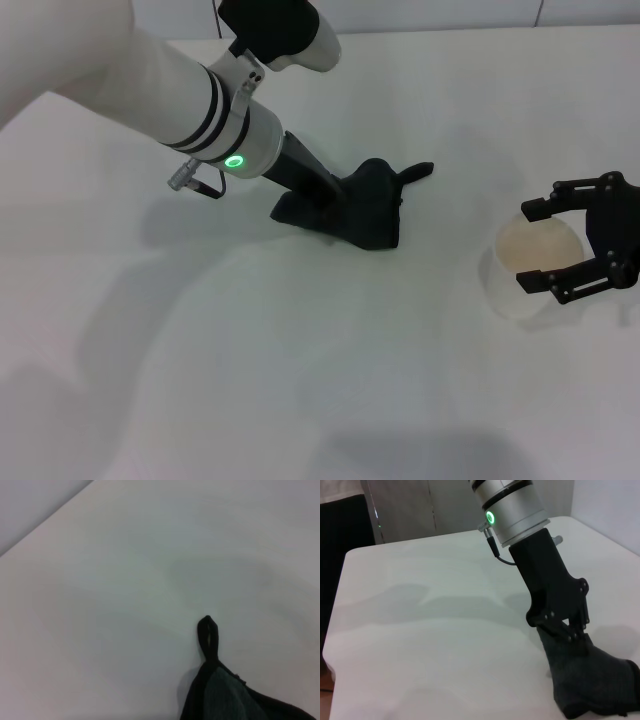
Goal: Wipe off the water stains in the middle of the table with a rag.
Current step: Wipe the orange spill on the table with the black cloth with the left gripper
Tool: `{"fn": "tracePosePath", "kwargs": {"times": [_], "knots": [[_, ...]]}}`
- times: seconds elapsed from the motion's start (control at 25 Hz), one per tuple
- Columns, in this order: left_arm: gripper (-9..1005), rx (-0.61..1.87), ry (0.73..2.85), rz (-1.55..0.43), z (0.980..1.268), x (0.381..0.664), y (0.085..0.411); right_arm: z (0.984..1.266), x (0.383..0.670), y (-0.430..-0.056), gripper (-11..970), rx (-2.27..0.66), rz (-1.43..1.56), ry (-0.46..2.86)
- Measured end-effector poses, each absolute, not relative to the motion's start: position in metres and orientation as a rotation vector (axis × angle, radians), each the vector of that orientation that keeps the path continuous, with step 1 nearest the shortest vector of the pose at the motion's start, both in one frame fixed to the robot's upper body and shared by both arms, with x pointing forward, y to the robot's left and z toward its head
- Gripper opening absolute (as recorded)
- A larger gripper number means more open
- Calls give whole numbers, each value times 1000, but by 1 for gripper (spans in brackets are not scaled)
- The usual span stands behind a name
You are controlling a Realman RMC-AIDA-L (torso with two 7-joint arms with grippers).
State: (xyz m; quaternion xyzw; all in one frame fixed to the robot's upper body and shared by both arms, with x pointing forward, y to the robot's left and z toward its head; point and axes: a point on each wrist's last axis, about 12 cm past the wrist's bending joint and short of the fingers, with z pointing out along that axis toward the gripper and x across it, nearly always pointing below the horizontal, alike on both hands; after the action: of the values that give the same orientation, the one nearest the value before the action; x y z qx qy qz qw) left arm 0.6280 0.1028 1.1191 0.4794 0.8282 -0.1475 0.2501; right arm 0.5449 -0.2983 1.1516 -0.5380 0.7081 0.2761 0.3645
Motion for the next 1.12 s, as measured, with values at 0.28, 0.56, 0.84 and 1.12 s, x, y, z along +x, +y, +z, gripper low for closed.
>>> {"fn": "tracePosePath", "kwargs": {"times": [0.28, 0.56, 0.84, 1.12], "knots": [[103, 1422, 2242, -415, 1116, 618, 90, 1151, 545, -298, 873, -1385, 710, 1823], [109, 1598, 2142, -627, 1123, 599, 78, 1153, 545, -299, 873, -1388, 710, 1824], [116, 1723, 2125, -693, 1121, 587, 81, 1154, 545, -299, 873, -1386, 711, 1821], [122, 1607, 2173, -601, 1119, 601, 94, 1155, 545, -300, 873, -1383, 708, 1820]]}}
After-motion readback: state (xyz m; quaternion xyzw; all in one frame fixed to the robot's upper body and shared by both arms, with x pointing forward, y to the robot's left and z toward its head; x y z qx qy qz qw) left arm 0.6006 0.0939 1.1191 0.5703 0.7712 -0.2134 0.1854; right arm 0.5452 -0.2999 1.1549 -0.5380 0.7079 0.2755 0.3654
